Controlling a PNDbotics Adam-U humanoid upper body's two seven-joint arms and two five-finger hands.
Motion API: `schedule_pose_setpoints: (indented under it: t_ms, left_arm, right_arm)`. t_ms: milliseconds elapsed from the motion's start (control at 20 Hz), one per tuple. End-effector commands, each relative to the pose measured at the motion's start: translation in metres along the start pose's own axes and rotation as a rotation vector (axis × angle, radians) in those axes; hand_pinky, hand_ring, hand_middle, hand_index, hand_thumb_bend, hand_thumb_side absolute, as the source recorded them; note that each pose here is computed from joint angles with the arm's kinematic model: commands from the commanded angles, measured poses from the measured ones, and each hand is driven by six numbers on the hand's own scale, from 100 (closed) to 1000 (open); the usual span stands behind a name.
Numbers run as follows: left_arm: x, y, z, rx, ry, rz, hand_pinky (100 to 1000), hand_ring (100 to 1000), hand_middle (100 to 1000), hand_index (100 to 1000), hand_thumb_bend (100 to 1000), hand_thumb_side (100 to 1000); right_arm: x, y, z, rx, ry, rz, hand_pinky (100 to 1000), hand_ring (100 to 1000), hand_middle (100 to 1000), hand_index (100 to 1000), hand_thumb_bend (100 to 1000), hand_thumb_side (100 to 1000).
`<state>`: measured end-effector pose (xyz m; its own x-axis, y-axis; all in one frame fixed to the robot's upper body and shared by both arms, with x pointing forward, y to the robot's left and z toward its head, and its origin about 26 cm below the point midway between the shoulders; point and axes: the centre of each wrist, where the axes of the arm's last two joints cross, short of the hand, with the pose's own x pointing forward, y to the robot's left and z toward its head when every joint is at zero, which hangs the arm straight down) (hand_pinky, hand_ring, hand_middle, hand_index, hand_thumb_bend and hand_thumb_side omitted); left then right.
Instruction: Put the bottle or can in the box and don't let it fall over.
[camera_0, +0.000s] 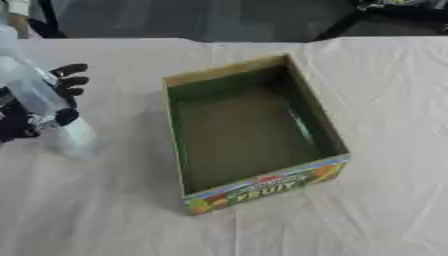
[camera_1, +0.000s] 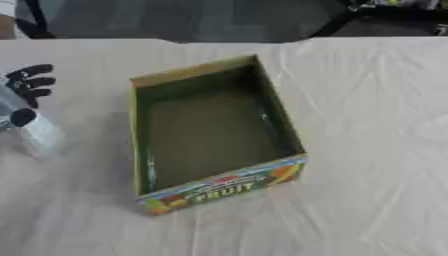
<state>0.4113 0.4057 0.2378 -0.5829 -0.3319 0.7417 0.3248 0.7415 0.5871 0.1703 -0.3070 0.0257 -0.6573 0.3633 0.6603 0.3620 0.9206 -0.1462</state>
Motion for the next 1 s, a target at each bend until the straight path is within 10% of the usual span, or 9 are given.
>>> schedule_pose_setpoints:
  t_ms: [50,400,1000]
  left_arm:
    - [0.010,0.012,0.000,0.026,-0.011,-0.029,1000,1000,1000,485,442,316]
    - [0.006,0.013,0.002,0.032,0.023,-0.010,1000,987,1000,332,355,281]
    - [0.000,0.012,0.003,-0.021,0.000,0.016,1000,583,1000,254,345,387]
  right_arm:
    - [0.002,-0.002,-0.002,-0.004,-0.009,0.000,1000,1000,1000,1000,100,470]
    - [0.002,-0.001,-0.002,-0.006,-0.004,-0.002,1000,1000,1000,1000,100,470]
    - [0.002,0.001,-0.004,-0.003,0.002,-0.003,1000,1000,1000,1000,100,470]
